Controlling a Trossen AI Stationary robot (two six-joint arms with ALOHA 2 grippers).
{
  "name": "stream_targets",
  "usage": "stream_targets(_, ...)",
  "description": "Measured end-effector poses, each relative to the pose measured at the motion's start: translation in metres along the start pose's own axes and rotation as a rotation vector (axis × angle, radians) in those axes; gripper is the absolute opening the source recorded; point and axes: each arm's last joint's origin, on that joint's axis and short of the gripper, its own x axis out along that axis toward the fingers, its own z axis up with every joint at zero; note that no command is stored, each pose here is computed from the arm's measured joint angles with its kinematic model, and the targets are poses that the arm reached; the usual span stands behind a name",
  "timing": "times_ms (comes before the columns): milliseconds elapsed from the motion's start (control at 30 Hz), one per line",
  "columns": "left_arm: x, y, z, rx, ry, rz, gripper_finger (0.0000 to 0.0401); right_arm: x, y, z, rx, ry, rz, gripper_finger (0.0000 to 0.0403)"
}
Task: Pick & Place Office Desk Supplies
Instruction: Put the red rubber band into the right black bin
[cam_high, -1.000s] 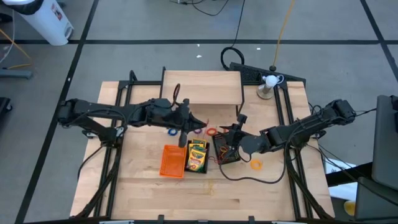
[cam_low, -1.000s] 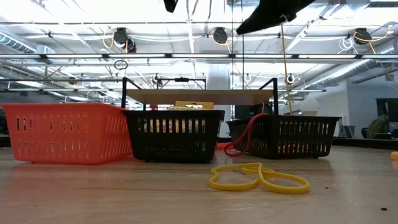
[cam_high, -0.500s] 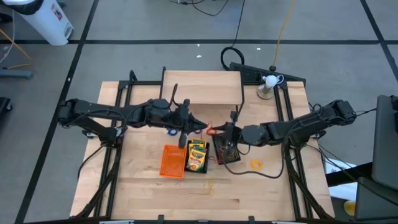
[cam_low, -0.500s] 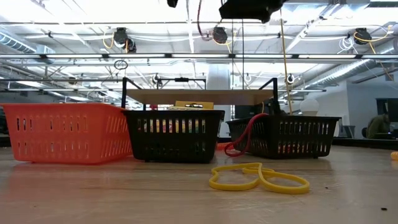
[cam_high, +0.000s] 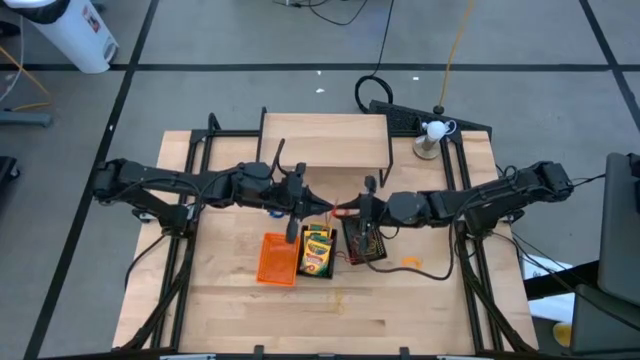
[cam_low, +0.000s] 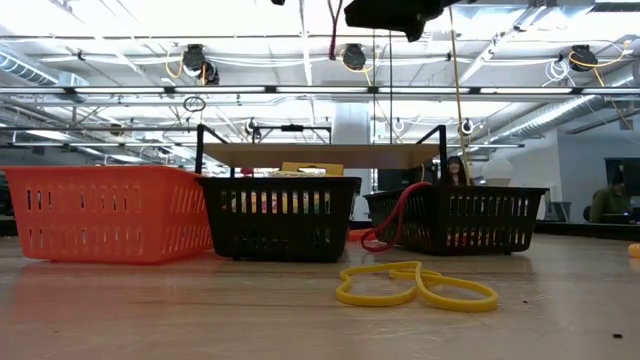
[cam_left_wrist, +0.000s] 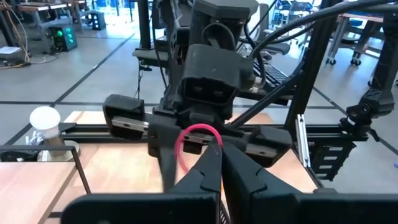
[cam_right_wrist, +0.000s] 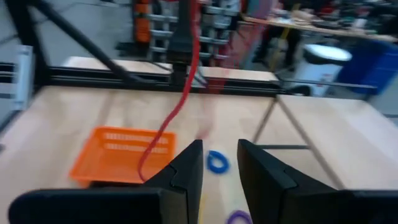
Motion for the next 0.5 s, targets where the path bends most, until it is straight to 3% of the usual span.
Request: stream_targets(500, 0.0024, 0.0002, -0.0017, -0.004, 0.003, 0.000, 0.0001, 0.0002, -0.0006, 0.0061, -0.004, -0.063, 0.032, 0.0087)
